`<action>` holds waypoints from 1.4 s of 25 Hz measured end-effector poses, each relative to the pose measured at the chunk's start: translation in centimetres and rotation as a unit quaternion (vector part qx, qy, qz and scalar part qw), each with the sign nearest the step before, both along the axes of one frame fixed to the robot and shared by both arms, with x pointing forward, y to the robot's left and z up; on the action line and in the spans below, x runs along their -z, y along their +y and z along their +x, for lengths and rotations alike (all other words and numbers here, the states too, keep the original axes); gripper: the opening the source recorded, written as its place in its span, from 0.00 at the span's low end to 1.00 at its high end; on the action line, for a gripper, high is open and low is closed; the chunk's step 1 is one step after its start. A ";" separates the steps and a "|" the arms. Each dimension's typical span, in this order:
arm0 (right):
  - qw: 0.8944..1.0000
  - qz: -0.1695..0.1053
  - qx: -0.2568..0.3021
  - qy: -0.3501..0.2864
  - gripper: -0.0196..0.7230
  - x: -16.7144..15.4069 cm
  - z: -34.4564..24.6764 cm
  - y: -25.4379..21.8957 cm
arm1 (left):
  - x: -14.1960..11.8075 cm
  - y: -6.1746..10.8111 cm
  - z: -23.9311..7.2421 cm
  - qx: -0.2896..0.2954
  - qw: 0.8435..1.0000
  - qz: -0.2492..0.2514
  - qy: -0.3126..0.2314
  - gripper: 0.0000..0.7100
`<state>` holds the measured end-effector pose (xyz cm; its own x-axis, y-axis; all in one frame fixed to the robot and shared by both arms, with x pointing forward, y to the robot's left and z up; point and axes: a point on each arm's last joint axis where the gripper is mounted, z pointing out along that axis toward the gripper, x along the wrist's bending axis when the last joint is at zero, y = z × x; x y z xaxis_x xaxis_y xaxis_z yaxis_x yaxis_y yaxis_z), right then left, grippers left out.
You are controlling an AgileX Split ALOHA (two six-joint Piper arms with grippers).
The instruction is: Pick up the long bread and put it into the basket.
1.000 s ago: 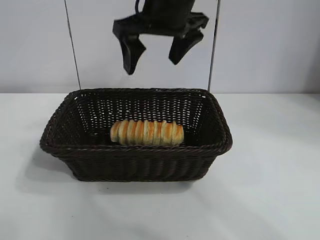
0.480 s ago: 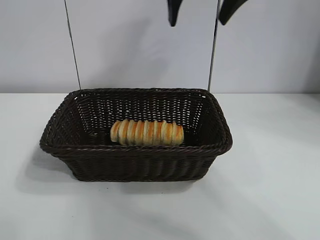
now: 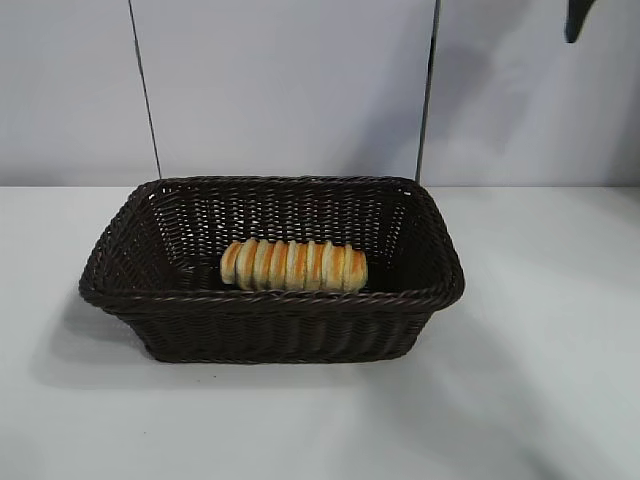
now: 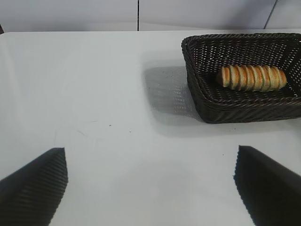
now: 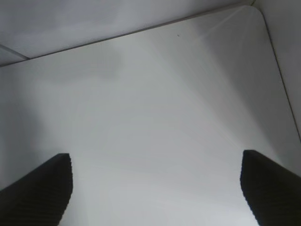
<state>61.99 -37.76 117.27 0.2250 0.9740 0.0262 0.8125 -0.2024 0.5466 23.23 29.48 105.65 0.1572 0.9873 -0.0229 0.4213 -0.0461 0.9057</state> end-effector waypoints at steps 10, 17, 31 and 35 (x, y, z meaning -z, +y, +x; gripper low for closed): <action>0.986 -0.029 -0.011 -0.161 0.92 -10.5 -18.4 4.1 | 0.0 0.0 0.0 0.000 1.000 0.000 0.000 0.98; 0.970 -0.054 -0.031 -0.235 0.92 -8.3 -31.4 6.9 | 0.0 0.0 0.0 0.000 1.000 0.000 0.000 0.98; 0.935 -0.048 -0.077 -0.342 0.92 4.1 -42.7 8.0 | 0.0 0.0 0.0 0.000 1.000 0.000 0.000 0.98; 0.937 -0.037 -0.083 -0.338 0.92 7.0 -42.4 8.2 | 0.0 0.0 0.0 0.000 1.000 0.000 0.000 0.98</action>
<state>19.63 -29.58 110.31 0.0264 0.9989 0.0396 0.2921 -0.0456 0.9553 23.23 29.48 105.64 0.1573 0.9873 -0.0229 0.4222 -0.0463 0.9053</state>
